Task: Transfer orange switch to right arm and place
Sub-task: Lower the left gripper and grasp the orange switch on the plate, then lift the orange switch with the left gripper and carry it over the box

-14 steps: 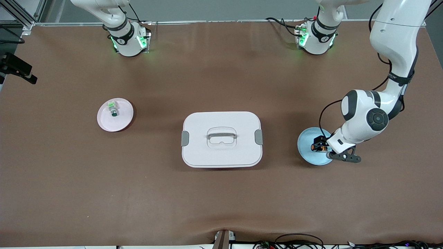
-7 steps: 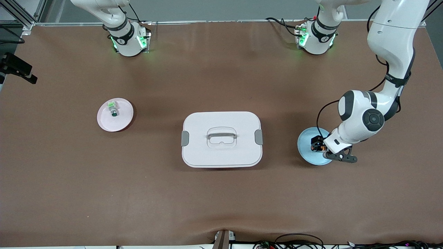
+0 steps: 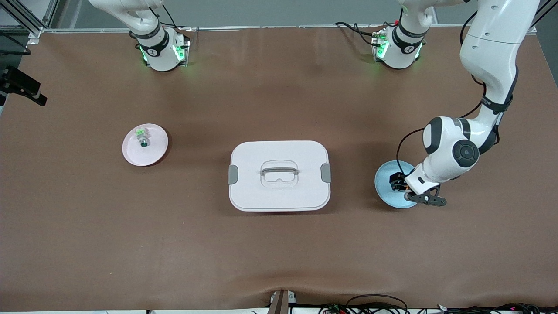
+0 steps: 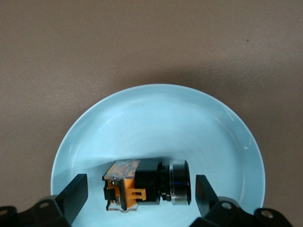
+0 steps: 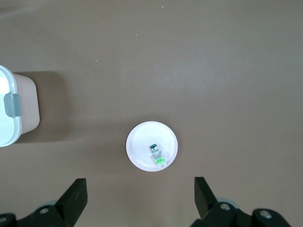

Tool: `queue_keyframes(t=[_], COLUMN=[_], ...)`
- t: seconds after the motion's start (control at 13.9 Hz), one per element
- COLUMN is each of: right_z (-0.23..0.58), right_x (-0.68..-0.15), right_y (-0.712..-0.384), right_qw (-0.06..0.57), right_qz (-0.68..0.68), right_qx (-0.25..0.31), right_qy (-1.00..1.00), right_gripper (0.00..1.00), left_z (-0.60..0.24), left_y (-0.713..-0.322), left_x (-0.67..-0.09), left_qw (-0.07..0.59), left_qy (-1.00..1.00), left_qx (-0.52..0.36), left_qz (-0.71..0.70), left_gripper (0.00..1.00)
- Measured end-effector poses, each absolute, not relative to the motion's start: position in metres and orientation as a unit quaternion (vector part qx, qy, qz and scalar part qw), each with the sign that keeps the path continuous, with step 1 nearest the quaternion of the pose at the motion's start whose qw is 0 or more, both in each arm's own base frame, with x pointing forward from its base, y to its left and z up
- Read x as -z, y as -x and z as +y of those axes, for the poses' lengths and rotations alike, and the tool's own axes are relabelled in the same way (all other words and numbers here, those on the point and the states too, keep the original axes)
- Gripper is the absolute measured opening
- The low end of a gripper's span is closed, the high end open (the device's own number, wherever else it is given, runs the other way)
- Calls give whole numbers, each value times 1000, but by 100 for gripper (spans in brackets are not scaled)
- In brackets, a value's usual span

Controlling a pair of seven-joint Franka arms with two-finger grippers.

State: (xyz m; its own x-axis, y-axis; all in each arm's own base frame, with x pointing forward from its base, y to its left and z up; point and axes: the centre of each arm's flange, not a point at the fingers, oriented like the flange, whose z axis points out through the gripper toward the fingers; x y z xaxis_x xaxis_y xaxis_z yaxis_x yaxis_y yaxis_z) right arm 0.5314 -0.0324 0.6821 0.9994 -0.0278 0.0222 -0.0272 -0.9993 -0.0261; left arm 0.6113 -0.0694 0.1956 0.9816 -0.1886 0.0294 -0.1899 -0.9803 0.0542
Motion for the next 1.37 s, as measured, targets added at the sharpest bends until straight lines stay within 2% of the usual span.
queue_keyframes(t=[0.36,0.5,0.58,0.65,0.86,1.08,1.37], right_z=[-31,-31,-31,-31,-31,-31,-31], right_x=[-682,-682,-682,-682,-682,-682,-682], right_y=[-531,-531,-531,-531,-531,-531,-531], right_qw=[13,13,13,13,13,13,13], right_qz=[13,13,13,13,13,13,13], right_qx=[11,11,11,11,11,11,11], right_qy=[1000,1000,1000,1000,1000,1000,1000], right_gripper=[100,100,100,100,100,100,100], left_z=[-74,-75,-75,-75,-80,-88,-100], left_y=[-609,-609,-609,-609,-611,-619,-628], left_x=[-187,-186,-186,-186,-193,-232,-325], left_qw=[29,29,29,29,29,26,21], left_qy=[-995,-995,-995,-995,-994,-995,-998], left_qx=[-5,-4,-4,-5,-12,-26,-12], left_qz=[-97,-97,-97,-97,-101,-96,-57], left_gripper=[100,96,88,75,74,74,74])
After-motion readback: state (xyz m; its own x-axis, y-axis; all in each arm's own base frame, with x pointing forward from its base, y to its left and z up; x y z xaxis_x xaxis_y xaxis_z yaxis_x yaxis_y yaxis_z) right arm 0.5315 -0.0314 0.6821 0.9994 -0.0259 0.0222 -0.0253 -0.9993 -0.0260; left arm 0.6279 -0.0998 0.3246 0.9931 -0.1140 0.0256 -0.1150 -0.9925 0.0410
